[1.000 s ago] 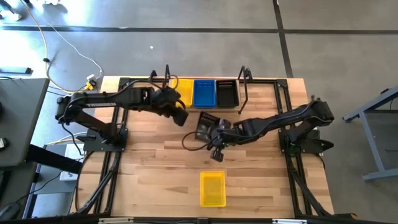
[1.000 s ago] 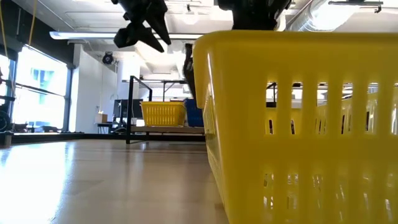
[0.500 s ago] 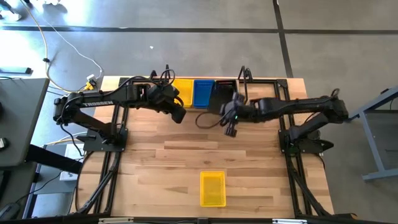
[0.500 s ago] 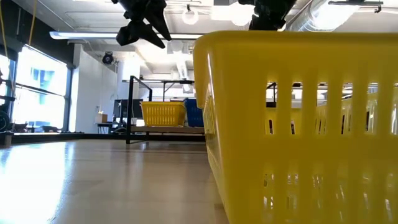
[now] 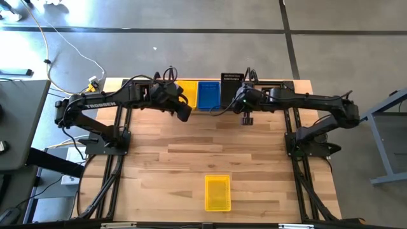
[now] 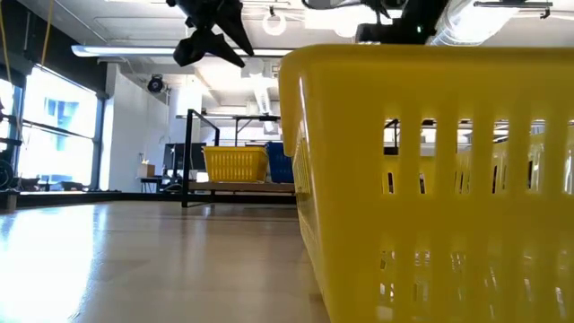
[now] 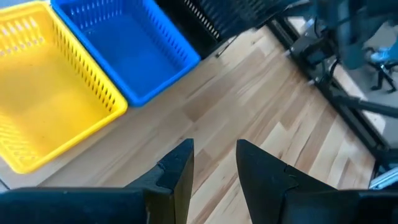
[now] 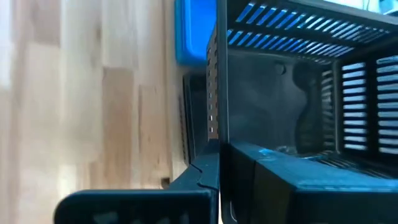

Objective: Stack baskets on shelf by color
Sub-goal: Stack the black basket on the black baskets on the shelf

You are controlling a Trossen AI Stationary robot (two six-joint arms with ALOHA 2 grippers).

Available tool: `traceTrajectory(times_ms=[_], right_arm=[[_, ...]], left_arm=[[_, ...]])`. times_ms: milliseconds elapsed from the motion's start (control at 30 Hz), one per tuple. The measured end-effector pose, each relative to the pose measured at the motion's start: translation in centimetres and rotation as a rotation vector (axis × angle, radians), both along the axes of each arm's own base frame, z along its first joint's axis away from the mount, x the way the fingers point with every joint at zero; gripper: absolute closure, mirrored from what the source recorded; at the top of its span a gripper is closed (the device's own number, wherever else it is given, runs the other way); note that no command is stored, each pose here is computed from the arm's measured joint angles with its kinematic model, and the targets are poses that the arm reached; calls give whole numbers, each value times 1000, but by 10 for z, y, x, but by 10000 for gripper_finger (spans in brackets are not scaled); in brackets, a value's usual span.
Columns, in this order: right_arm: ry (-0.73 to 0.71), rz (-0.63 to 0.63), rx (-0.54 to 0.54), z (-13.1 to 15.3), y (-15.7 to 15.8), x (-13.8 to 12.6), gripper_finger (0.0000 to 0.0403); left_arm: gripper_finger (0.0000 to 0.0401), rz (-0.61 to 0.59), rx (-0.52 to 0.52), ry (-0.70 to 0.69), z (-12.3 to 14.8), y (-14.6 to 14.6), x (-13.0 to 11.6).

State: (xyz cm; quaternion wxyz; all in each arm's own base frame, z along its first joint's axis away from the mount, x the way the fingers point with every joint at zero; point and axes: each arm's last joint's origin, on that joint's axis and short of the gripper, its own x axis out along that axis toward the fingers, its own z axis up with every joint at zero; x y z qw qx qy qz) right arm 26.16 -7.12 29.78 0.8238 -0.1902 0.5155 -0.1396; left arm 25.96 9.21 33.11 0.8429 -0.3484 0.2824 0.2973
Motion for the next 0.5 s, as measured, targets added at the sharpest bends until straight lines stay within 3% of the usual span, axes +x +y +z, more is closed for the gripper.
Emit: traceTrajectory(times_ms=[333, 500], right_arm=[[24, 33, -34, -25, -28, -4, 403], [26, 54, 48, -40, -37, -8, 403]], left_arm=[[289, 17, 21, -36, 3, 3, 2], [289, 20, 23, -35, 3, 4, 2]])
